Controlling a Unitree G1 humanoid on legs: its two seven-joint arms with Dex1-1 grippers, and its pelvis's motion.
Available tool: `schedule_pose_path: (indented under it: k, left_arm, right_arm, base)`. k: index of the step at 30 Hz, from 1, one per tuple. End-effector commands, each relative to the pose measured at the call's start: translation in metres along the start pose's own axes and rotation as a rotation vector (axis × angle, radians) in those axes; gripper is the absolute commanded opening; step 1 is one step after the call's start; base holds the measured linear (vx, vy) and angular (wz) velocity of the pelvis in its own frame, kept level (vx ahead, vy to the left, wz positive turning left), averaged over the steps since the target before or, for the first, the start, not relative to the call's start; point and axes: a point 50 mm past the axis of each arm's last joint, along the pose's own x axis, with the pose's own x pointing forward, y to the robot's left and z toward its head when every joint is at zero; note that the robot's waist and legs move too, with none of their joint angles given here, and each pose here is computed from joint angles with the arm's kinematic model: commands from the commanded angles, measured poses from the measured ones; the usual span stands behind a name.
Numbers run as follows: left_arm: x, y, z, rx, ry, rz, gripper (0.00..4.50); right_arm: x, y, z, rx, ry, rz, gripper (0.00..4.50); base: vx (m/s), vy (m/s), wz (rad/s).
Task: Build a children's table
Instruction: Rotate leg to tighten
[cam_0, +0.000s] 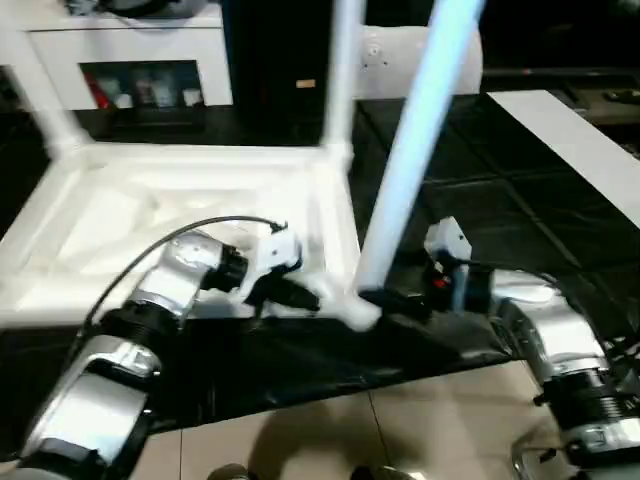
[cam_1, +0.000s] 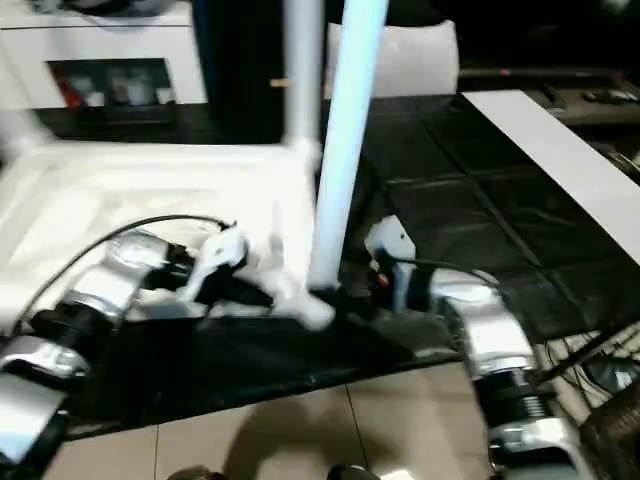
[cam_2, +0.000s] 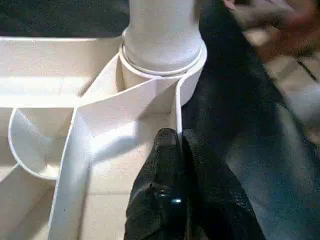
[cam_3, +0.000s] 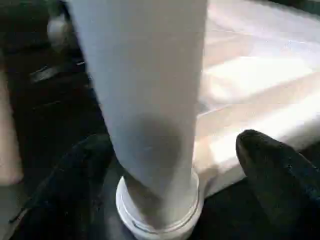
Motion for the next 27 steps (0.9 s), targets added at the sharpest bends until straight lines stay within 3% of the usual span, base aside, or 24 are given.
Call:
schedule_pose_path:
  k: [1, 2, 3, 6, 20, 25, 27]
  left_arm:
    - [0.01, -0.008, 0.001, 0.037, 0.029, -0.111, 0.0]
    - [0.01, -0.008, 0.001, 0.043, 0.035, -0.122, 0.0]
    - [0.01, -0.008, 0.001, 0.043, 0.035, -0.122, 0.0]
    - [0.01, -0.009, 0.0, 0.056, 0.045, -0.153, 0.0]
    - [0.009, -0.009, 0.001, 0.071, 0.053, -0.166, 0.0]
    - [0.01, -0.007, 0.0, 0.051, 0.046, -0.131, 0.0]
    - [0.012, -0.001, 0.001, 0.014, 0.018, -0.034, 0.0]
  right_arm:
    - [0.0, 0.003, 0.004, -0.009, 0.006, 0.081, 3.9]
    - [0.001, 0.004, 0.003, -0.006, 0.018, 0.11, 3.9]
    - [0.001, 0.004, 0.003, -0.006, 0.018, 0.11, 3.56]
    - [0.002, 0.007, 0.002, -0.011, 0.045, 0.186, 3.49]
    - [0.008, 0.011, 0.001, 0.001, 0.077, 0.297, 2.2]
    - [0.009, 0.014, -0.002, 0.018, 0.075, 0.315, 2.01]
    - [0.014, 0.014, -0.005, 0.058, 0.065, 0.251, 1.98]
  base:
    - [0.0, 0.0, 0.0]
    - [0.0, 0.0, 0.0]
    - [0.0, 0.0, 0.0]
    - [0.0, 0.0, 0.0]
    - [0.0, 0.0, 0.0]
    - [0.0, 0.0, 0.0]
    - [0.0, 0.0, 0.0]
